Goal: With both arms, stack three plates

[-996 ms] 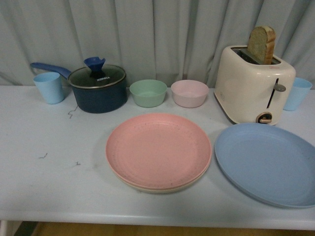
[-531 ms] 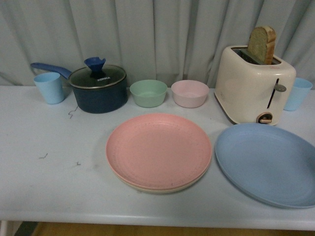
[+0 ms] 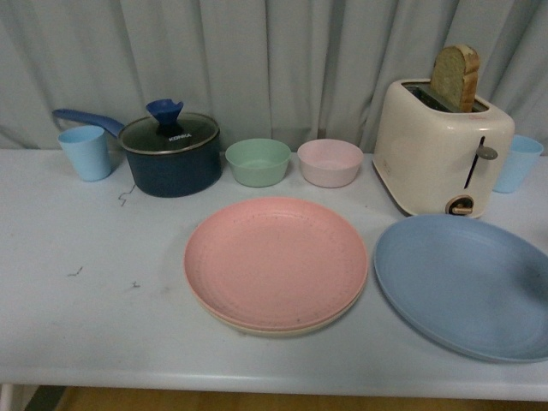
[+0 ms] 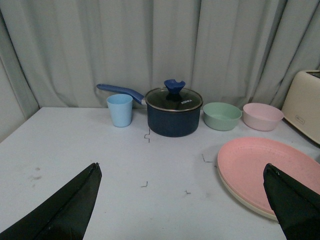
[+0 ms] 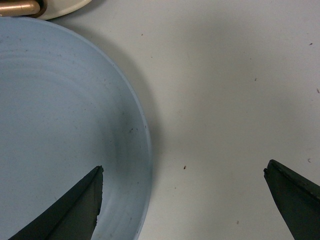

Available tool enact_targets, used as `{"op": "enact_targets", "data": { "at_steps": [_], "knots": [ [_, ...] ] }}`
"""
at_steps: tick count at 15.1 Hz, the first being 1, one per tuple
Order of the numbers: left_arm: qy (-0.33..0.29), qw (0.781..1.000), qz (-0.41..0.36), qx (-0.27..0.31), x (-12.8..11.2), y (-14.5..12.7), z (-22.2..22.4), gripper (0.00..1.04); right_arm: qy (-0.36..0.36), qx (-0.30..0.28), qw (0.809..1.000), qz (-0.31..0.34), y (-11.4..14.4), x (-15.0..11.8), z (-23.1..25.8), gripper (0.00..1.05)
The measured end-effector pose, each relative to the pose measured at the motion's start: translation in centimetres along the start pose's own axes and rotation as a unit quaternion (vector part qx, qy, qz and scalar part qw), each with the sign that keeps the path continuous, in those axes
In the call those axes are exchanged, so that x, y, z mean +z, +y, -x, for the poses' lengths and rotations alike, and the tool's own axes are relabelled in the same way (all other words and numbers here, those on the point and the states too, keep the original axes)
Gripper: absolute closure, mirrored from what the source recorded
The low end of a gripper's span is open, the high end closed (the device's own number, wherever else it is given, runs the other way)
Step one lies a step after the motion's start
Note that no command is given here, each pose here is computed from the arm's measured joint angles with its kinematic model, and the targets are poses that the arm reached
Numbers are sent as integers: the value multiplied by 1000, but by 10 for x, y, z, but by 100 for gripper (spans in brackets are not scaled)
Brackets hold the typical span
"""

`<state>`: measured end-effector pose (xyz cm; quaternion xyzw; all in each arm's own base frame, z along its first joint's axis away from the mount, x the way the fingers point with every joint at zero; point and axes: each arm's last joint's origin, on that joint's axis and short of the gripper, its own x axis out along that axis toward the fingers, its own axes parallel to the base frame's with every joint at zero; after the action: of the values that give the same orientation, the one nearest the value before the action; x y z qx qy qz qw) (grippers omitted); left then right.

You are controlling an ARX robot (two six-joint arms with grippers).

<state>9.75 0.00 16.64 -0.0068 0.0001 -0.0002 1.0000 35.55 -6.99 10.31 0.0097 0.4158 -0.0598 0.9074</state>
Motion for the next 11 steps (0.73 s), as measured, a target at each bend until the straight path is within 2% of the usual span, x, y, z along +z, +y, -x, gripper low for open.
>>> {"op": "enact_targets", "data": {
  "at_steps": [2,3,4,5,9,11],
  "knots": [
    [0,1000,0,0,0,0,0,7,0,-4,1000,-2,2,-5,-14,6],
    [0,1000,0,0,0,0,0,7,6,-14,1000,-8,2,-12,-26,14],
    [0,1000,0,0,0,0,0,7,12,-20,1000,-15,4,-22,-39,47],
    [0,1000,0,0,0,0,0,7,14,-22,999,-19,4,-24,-41,54],
    [0,1000,0,0,0,0,0,7,4,-25,999,-34,4,-26,-40,94],
    [0,1000,0,0,0,0,0,7,2,-12,999,-53,0,-28,-29,102]
  ]
}}
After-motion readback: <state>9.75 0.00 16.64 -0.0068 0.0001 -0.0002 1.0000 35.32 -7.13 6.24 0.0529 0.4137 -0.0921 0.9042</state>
